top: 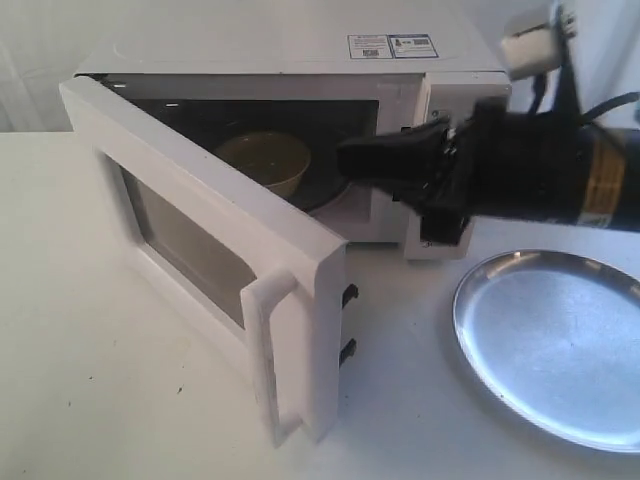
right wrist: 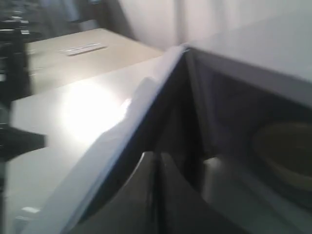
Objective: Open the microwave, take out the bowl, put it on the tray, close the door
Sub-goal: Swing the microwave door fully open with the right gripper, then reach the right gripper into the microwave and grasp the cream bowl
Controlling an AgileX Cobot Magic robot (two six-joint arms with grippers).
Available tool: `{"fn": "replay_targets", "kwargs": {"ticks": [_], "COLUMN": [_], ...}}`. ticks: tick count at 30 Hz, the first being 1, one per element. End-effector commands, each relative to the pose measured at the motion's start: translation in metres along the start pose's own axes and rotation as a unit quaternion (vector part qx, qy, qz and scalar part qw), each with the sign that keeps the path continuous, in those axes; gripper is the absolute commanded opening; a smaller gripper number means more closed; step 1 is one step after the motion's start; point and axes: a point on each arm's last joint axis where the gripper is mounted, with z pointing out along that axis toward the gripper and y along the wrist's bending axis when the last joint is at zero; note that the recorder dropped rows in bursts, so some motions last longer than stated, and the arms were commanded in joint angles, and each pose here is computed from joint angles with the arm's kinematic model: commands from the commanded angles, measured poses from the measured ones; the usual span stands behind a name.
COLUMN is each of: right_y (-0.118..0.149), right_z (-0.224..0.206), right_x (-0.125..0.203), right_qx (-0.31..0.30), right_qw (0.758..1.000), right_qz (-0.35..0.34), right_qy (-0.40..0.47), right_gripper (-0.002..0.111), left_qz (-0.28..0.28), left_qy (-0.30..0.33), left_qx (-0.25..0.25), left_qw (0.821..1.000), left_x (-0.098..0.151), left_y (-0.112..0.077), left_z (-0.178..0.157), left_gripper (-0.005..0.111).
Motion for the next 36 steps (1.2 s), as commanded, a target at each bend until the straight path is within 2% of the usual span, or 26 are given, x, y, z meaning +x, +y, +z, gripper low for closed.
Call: {"fn": "replay_targets", "kwargs": {"ticks": [1, 4, 5, 9, 10, 11, 12, 15, 17, 18, 20, 27, 36], "right_y": [0.02, 0.038, 0.043, 0.053, 0.046, 0.033, 0.025, 0.02, 0.007, -0.006, -0.028, -0.079, -0.13], "right_z": [0.029, 0.037, 0.035, 0.026, 0.028, 0.034, 0.041, 0.06, 0.076, 0.085, 0.102, 0.153, 0.198], "right_x": [0.022, 0.021, 0.014, -0.009, -0.009, -0.004, 0.004, 0.025, 0.041, 0.045, 0.054, 0.074, 0.082], "right_qx": [-0.132, -0.164, -0.168, -0.149, -0.113, -0.033, 0.013, 0.027, 0.071, 0.108, 0.143, 0.164, 0.211], "right_qw": [0.99, 0.986, 0.985, 0.983, 0.988, 0.996, 0.994, 0.982, 0.972, 0.97, 0.969, 0.963, 0.948], "right_qz": [0.041, 0.006, -0.039, -0.097, -0.091, -0.083, -0.108, -0.177, -0.218, -0.211, -0.197, -0.205, -0.21], "right_qy": [0.018, 0.021, 0.007, -0.054, -0.049, -0.023, 0.009, 0.051, 0.06, 0.047, 0.026, 0.059, 0.114], "right_gripper": [0.0, 0.0, 0.0, 0.0, 0.0, 0.0, 0.0, 0.011, 0.022, 0.029, 0.038, 0.061, 0.063], "left_qz": [-0.004, -0.004, -0.004, -0.004, -0.004, -0.004, -0.004, -0.004, -0.004, -0.004, -0.004, -0.004, -0.004], "left_qy": [-0.002, -0.002, -0.002, -0.002, -0.002, -0.002, -0.002, -0.002, -0.002, -0.002, -0.002, -0.002, -0.002], "left_qx": [0.004, 0.004, 0.004, 0.004, 0.004, 0.004, 0.004, 0.004, 0.004, 0.004, 0.004, 0.004, 0.004], "left_qw": [1.0, 1.0, 1.0, 1.0, 1.0, 1.0, 1.0, 1.0, 1.0, 1.0, 1.0, 1.0, 1.0], "left_x": [-0.001, -0.001, -0.001, -0.001, -0.001, -0.001, -0.001, -0.001, -0.001, -0.001, -0.001, -0.001, -0.001], "left_y": [0.0, 0.0, 0.0, 0.0, 0.0, 0.0, 0.0, 0.0, 0.0, 0.0, 0.0, 0.0, 0.0], "left_z": [0.0, 0.0, 0.0, 0.0, 0.0, 0.0, 0.0, 0.0, 0.0, 0.0, 0.0, 0.0, 0.0], "left_gripper": [0.0, 0.0, 0.0, 0.0, 0.0, 0.0, 0.0, 0.0, 0.0, 0.0, 0.0, 0.0, 0.0]}}
